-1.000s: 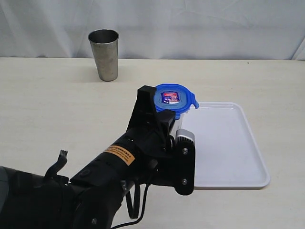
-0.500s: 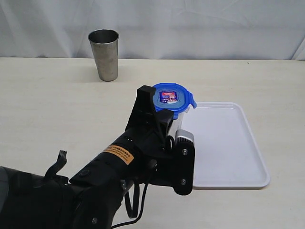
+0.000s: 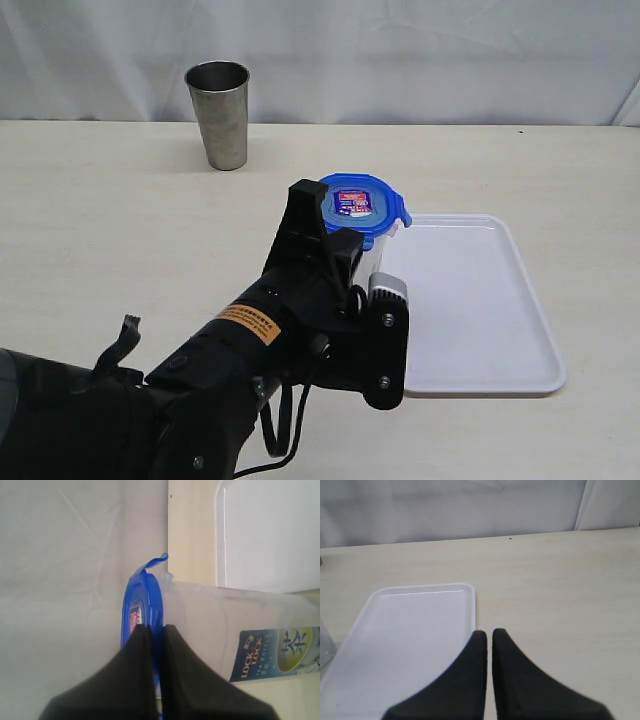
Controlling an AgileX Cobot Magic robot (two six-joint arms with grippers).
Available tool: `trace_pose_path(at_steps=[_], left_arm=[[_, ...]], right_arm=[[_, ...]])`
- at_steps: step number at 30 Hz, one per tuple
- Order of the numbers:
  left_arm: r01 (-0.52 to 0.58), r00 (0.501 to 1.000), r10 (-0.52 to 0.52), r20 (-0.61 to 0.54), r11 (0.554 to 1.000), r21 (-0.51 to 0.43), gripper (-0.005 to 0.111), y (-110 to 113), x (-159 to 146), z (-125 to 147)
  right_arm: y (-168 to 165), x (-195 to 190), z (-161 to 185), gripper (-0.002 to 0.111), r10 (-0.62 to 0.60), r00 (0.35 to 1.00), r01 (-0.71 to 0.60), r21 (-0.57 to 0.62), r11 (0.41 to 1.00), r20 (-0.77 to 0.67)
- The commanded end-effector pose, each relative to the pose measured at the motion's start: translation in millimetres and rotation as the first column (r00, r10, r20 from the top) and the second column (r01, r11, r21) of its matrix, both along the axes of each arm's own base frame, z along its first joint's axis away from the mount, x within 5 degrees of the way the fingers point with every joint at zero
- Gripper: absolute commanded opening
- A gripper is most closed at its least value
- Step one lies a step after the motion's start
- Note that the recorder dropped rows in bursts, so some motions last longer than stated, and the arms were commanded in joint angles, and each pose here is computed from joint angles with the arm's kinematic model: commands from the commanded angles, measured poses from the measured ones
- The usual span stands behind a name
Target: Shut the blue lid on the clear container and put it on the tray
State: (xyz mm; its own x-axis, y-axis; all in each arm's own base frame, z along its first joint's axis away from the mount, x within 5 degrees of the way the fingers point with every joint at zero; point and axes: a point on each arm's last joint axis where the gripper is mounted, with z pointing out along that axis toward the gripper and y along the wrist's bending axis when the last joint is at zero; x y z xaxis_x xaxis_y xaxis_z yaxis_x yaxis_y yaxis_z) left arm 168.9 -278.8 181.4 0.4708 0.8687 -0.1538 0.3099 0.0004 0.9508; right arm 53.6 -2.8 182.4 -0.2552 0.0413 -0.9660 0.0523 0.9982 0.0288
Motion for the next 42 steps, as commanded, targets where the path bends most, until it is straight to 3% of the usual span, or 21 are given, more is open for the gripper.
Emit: trace_pose_path(at_steps=[1,42], left_arm=[[-0.014,1.0,0.015,0.002,1.0,-0.018,0.0,-0.4,0.0,2.9],[0.0,1.0,0.0,0.004,1.0,-0.016,0.0,-3.0,-4.7,2.9]], right_arm=[[0.0,-0.1,0.0,0.004,0.001,1.0,-0.001,-0.002,1.0,0.006],[0.0,-0.1,0.0,0.004,0.001,1.0,-0.001,-0.002,1.0,0.006]])
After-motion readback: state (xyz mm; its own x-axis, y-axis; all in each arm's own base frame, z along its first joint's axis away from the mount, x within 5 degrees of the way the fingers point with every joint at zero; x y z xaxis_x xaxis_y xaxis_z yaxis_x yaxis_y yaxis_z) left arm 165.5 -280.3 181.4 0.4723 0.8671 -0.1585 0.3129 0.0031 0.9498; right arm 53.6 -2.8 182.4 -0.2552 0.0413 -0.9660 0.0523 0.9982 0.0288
